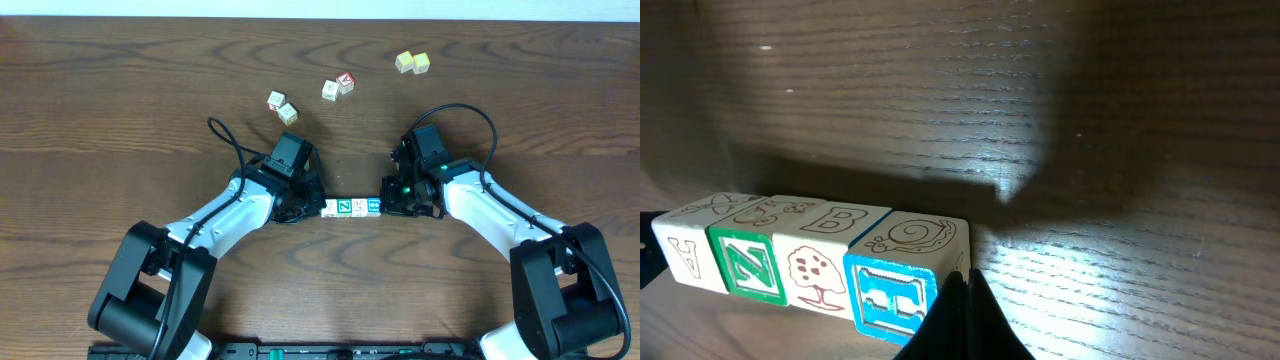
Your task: Lift 4 blocks
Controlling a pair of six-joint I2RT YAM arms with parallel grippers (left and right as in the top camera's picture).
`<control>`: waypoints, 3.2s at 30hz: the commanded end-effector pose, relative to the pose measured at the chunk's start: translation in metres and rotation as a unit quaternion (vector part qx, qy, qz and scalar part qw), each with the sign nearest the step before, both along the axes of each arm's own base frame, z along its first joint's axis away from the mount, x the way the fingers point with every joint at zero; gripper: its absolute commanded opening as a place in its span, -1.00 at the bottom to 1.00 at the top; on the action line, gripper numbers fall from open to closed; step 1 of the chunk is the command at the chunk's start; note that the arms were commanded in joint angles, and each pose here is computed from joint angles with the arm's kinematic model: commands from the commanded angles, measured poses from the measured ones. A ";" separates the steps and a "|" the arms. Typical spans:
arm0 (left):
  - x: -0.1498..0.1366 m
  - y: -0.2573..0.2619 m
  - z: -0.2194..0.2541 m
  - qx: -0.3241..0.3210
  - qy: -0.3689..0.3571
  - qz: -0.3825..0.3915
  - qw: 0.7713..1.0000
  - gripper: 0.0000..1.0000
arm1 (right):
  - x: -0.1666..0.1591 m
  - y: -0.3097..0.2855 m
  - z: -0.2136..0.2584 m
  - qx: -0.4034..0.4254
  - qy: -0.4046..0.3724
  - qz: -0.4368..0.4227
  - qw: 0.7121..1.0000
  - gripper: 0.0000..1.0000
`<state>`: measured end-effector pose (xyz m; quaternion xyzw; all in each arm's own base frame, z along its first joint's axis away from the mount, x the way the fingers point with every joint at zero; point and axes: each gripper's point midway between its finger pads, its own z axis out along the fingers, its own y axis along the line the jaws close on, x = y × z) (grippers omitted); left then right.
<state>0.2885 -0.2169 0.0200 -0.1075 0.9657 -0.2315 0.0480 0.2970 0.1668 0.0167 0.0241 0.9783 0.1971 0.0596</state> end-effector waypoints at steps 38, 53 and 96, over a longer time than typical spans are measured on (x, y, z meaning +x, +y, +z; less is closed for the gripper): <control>0.009 0.026 -0.016 0.059 0.003 0.011 0.998 -0.88 | -0.015 -0.029 -0.010 -0.104 0.027 -0.011 0.994 -0.95; -0.011 0.112 0.096 0.122 -0.090 0.070 0.986 0.13 | -0.040 -0.060 0.090 -0.137 0.052 -0.023 0.989 -0.11; -0.028 0.129 0.136 0.105 -0.133 0.097 0.981 0.49 | -0.078 -0.108 0.228 -0.010 -0.530 -0.023 0.848 0.98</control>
